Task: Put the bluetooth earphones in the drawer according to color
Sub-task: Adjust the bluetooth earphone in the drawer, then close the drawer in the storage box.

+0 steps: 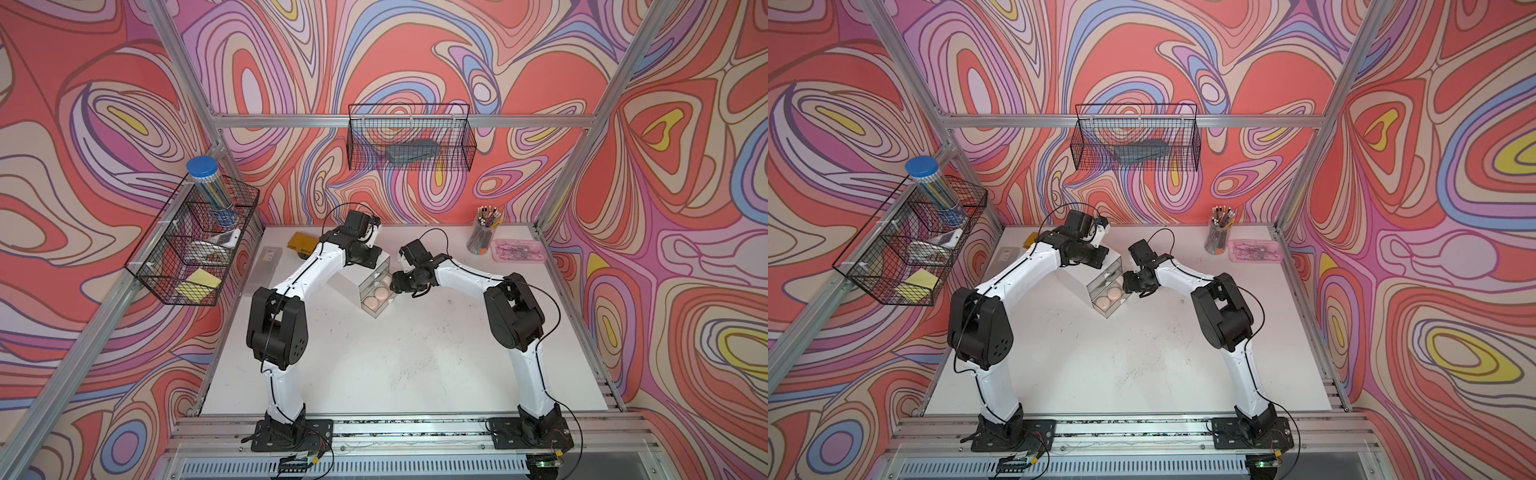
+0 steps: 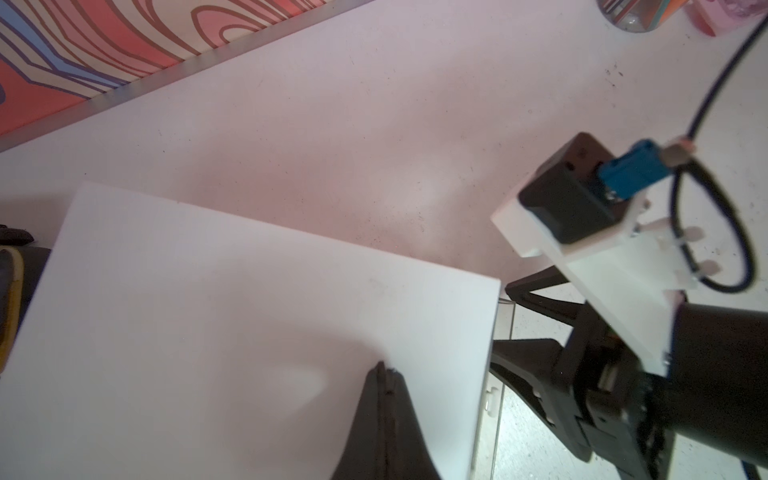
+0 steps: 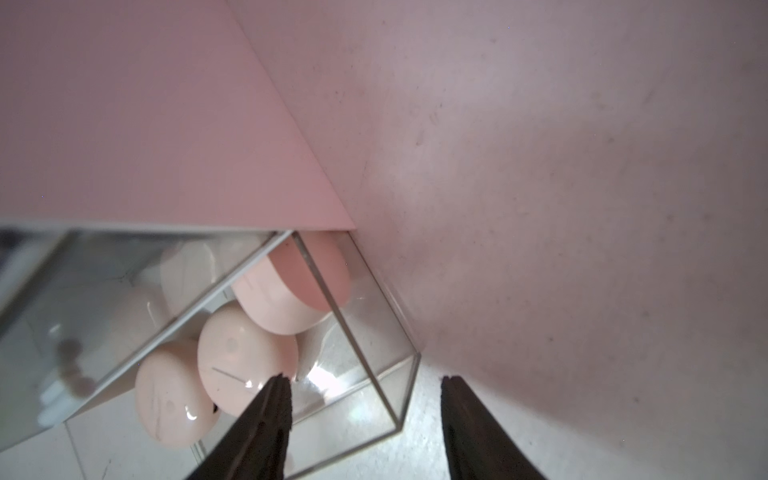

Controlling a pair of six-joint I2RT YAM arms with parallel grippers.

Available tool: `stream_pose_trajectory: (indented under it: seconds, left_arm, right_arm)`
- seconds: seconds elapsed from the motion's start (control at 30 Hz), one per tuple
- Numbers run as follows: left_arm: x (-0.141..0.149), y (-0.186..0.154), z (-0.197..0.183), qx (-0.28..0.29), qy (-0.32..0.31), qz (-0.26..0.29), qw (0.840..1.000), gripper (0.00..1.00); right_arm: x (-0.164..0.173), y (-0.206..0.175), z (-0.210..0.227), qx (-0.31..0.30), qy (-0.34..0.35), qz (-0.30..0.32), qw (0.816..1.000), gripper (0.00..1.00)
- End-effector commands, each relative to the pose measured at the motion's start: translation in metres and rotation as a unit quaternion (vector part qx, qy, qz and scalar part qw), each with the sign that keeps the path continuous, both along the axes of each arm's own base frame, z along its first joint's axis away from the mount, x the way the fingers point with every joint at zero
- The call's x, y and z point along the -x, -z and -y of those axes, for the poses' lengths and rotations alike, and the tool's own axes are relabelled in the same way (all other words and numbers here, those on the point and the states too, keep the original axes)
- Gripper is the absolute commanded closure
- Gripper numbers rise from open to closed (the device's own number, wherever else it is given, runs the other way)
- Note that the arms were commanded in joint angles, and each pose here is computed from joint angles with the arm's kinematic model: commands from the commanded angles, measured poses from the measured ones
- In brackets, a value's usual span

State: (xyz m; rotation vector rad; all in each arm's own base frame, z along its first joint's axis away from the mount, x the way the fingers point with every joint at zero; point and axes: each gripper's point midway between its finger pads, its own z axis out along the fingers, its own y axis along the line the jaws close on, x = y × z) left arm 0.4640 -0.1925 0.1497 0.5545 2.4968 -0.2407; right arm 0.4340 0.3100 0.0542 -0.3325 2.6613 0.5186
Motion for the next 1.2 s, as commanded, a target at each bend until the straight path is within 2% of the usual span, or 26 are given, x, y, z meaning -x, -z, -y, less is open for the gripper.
stream_pose_trajectory:
  seconds: [0.0, 0.13, 0.27, 0.57, 0.87, 1.17]
  left_arm:
    - [0.121, 0.14, -0.041, -0.122, 0.008, -0.306, 0.944, 1.0]
    - [0.12, 0.139, -0.041, -0.122, 0.008, -0.304, 0.945, 1.0]
    - [0.119, 0.137, -0.041, -0.121, 0.007, -0.301, 0.946, 1.0]
    - [0.12, 0.138, -0.041, -0.122, 0.007, -0.302, 0.945, 1.0]
    - [0.121, 0.139, -0.042, -0.123, 0.007, -0.304, 0.945, 1.0]
    - [0.122, 0.141, -0.041, -0.122, 0.009, -0.308, 0.943, 1.0]
  right_arm:
    - [-0.002, -0.053, 0.01, -0.02, 0.022, 0.064, 0.998, 0.46]
    - [0.013, -0.063, 0.021, -0.013, 0.02, 0.064, 0.998, 0.68]
    - [0.03, -0.052, 0.022, -0.023, 0.011, 0.036, 0.999, 1.0]
    - [0.047, -0.018, 0.015, -0.043, 0.004, -0.018, 0.999, 1.0]
    - [0.039, 0.004, -0.019, -0.079, -0.022, -0.057, 0.995, 1.0]
    - [0.019, 0.004, -0.055, -0.133, -0.03, -0.048, 0.989, 1.0]
